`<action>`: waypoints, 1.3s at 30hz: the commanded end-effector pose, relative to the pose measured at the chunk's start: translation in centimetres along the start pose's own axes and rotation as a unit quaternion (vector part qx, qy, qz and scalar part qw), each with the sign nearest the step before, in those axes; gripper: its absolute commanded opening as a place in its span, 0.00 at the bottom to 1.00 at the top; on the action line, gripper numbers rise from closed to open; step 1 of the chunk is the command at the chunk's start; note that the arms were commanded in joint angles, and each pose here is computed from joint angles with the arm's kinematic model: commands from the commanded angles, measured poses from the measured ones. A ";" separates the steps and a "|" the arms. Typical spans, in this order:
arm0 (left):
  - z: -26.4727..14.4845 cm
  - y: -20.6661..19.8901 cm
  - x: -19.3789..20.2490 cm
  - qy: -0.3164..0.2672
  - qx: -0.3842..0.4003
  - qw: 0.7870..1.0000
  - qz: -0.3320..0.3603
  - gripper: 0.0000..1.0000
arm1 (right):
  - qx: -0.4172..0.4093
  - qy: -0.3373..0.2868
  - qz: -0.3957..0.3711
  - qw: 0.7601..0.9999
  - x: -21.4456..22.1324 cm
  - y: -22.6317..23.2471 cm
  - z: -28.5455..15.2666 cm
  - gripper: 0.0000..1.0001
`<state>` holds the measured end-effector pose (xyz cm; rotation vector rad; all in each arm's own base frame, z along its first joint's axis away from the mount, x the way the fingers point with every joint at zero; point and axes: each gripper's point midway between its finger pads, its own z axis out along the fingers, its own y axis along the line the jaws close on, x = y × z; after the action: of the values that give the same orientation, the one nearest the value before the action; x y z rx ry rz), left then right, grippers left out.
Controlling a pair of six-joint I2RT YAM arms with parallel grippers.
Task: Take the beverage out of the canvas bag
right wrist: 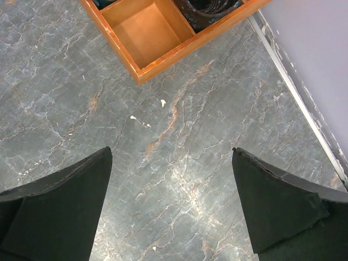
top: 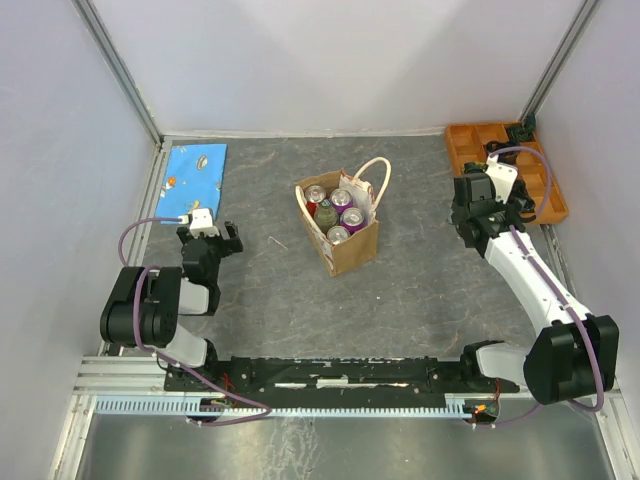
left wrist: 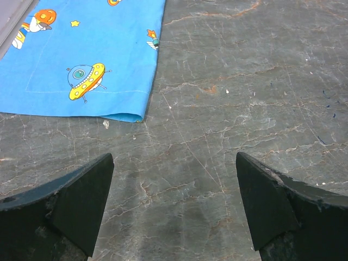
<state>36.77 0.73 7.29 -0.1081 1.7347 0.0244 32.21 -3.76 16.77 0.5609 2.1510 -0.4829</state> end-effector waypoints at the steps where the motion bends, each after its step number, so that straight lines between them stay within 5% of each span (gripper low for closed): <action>1: 0.5 0.1 -1.9 -0.031 -0.004 0.999 0.019 0.99 | 0.002 -0.013 -0.004 1.000 -0.7 0.2 -0.3 0.99; 13: 0.5 0.1 -2.0 -0.031 -0.004 0.999 0.019 0.99 | -0.031 -0.042 -0.023 0.998 -1.7 1.3 -2.3 0.99; 18: 0.5 0.1 -1.9 -0.031 -0.005 0.999 0.019 0.99 | -0.125 -0.076 -0.038 0.989 -3.0 4.0 -4.9 0.99; 30: 0.5 0.1 -2.0 -0.031 -0.005 0.999 0.019 0.99 | -0.324 -0.109 -0.144 0.929 -4.9 13.3 -14.9 0.50; 34: 0.5 0.1 -2.0 -0.032 -0.004 0.999 0.019 0.99 | -0.374 -0.103 -0.197 0.900 -3.1 17.2 -17.3 0.26; 36: 0.5 0.1 -2.0 -0.032 -0.004 0.999 0.019 0.99 | -0.391 -0.095 -0.219 0.889 -2.0 18.8 -17.9 0.04; 39: 0.5 0.1 -2.0 -0.032 -0.004 0.999 0.019 0.99 | -0.402 -0.074 -0.246 0.879 0.1 20.7 -18.1 0.00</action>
<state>36.77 0.78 7.29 -0.1100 1.7346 0.0267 31.96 20.07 24.33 -0.3900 2.0865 0.0898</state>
